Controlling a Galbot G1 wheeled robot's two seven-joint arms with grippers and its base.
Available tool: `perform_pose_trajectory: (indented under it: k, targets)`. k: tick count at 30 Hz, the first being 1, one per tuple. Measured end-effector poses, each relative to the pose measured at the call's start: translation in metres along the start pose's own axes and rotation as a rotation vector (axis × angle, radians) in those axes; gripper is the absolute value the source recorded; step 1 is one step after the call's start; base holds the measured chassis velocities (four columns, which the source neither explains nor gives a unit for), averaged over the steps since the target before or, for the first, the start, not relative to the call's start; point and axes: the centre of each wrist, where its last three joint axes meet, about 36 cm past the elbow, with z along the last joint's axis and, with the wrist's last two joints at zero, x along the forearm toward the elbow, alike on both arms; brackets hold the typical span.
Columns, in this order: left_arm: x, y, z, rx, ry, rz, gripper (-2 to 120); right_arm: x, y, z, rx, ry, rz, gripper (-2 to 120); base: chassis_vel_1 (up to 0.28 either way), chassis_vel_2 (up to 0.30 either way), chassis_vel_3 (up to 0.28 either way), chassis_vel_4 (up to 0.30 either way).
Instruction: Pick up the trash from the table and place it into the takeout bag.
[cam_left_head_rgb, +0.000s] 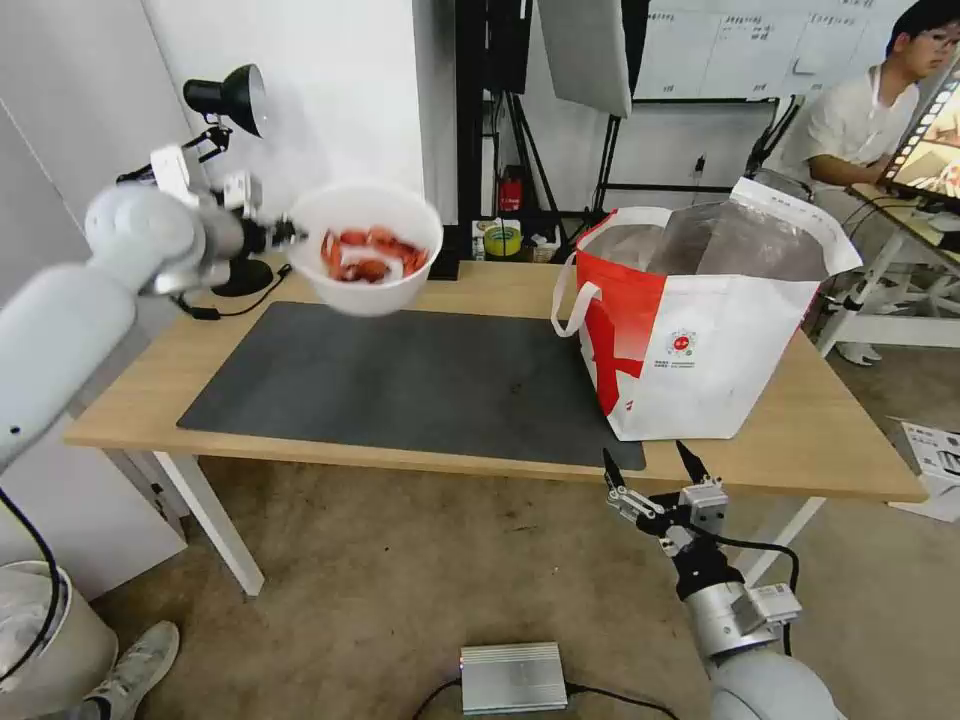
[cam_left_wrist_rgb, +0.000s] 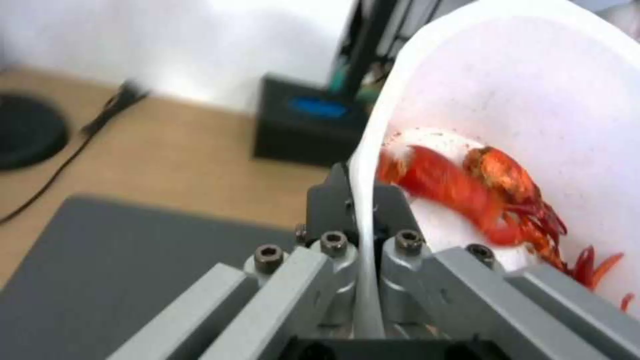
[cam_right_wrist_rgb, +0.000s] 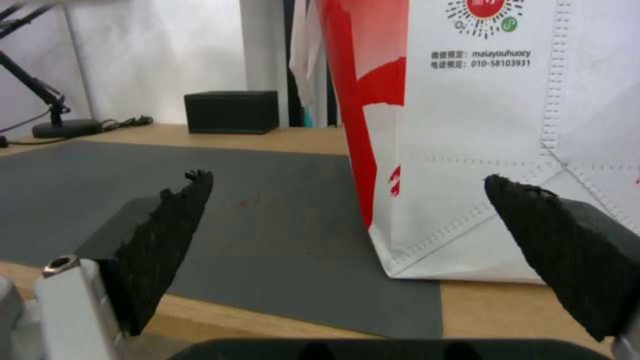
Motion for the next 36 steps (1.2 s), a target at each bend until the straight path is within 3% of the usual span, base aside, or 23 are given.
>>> perform_pose_trajectory:
  k: [3,4,7,8,11,15,19,28,36]
  targets:
    - [-0.009,-0.03,-0.012,0.0,-0.009,0.04,0,0.0,0.0,0.0,0.0,0.0,0.0,100,0.0,0.0,0.0,0.0]
    - [-0.009,-0.03,-0.012,0.0,-0.009,0.04,0,0.0,0.0,0.0,0.0,0.0,0.0,100,0.0,0.0,0.0,0.0]
    - [-0.025,-0.062,-0.019,-0.006,-0.004,0.078,0,0.0,0.0,0.0,0.0,0.0,0.0,100,0.0,0.0,0.0,0.0]
    - [-0.025,-0.062,-0.019,-0.006,-0.004,0.078,0,0.0,0.0,0.0,0.0,0.0,0.0,100,0.0,0.0,0.0,0.0]
    - [-0.041,-0.096,-0.026,-0.014,0.002,0.105,0,0.0,0.0,0.0,0.0,0.0,0.0,100,0.0,0.0,0.0,0.0]
    - [-0.048,-0.115,-0.031,-0.017,0.004,0.116,0,0.0,0.0,0.0,0.0,0.0,0.0,100,0.0,0.0,0.0,0.0]
    - [-0.061,-0.162,-0.039,-0.028,-0.005,0.13,0,0.0,0.0,0.0,0.0,0.0,0.0,100,0.0,0.0,0.0,0.0]
    - [-0.073,-0.192,-0.046,-0.01,-0.017,0.102,0,0.0,0.0,0.0,0.0,0.0,0.0,100,0.0,0.0,0.0,0.0]
    - [-0.082,-0.244,-0.041,-0.003,-0.023,0.14,0,0.0,0.0,0.0,0.0,0.0,0.0,100,0.0,0.0,0.0,0.0]
